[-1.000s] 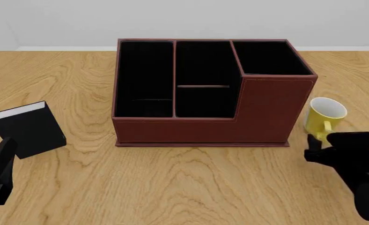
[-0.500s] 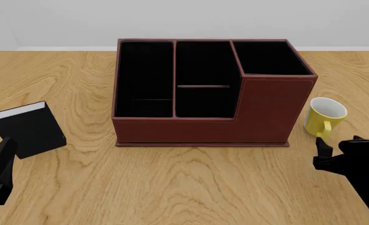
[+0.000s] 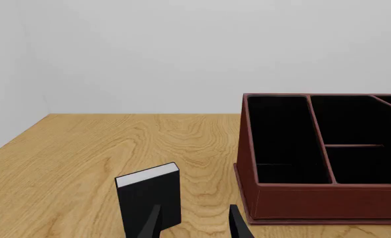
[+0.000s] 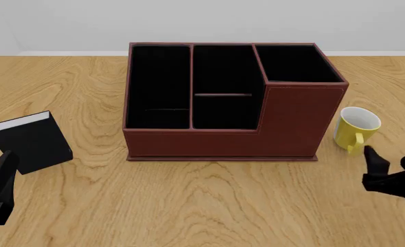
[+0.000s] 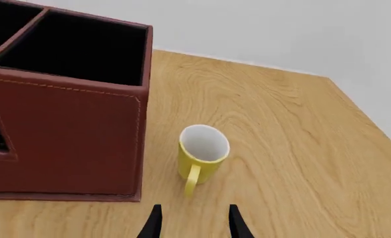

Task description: Pick up the yellow and white mug and place it to the right of the caddy.

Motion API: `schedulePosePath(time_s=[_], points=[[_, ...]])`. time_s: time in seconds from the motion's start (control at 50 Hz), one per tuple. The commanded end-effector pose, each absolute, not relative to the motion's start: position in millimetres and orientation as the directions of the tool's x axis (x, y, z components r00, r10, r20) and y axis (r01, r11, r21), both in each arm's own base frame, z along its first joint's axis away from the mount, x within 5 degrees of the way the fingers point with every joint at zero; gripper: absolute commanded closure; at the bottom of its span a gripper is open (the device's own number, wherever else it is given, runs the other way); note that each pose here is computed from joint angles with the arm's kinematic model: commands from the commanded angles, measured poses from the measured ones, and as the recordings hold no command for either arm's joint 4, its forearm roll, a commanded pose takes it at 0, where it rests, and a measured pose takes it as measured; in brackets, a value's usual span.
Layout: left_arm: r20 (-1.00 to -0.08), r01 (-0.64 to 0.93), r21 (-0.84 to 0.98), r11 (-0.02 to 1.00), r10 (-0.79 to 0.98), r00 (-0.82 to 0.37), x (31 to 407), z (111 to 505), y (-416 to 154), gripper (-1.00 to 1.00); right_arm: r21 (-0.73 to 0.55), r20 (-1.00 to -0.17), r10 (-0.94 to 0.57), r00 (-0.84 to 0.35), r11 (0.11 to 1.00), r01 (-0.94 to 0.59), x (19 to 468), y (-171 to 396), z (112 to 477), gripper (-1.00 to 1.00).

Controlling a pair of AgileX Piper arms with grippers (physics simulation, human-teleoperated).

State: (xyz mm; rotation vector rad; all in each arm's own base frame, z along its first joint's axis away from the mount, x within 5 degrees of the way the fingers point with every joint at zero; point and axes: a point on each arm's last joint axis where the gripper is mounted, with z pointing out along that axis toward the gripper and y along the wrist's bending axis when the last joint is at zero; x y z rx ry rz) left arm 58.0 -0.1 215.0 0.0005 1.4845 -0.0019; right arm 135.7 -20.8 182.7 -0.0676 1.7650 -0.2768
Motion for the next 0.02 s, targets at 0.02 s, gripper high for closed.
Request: schedulePosePath(time_s=[0.02], points=[[-0.996, 0.002, -0.001, 1.0, -0.001, 0.086, 58.0, 215.0, -0.1, -1.0, -0.226, -0.963, -0.207, -0.174, 0.969, 0.097, 94.2, -12.7, 198.7, -1.0]])
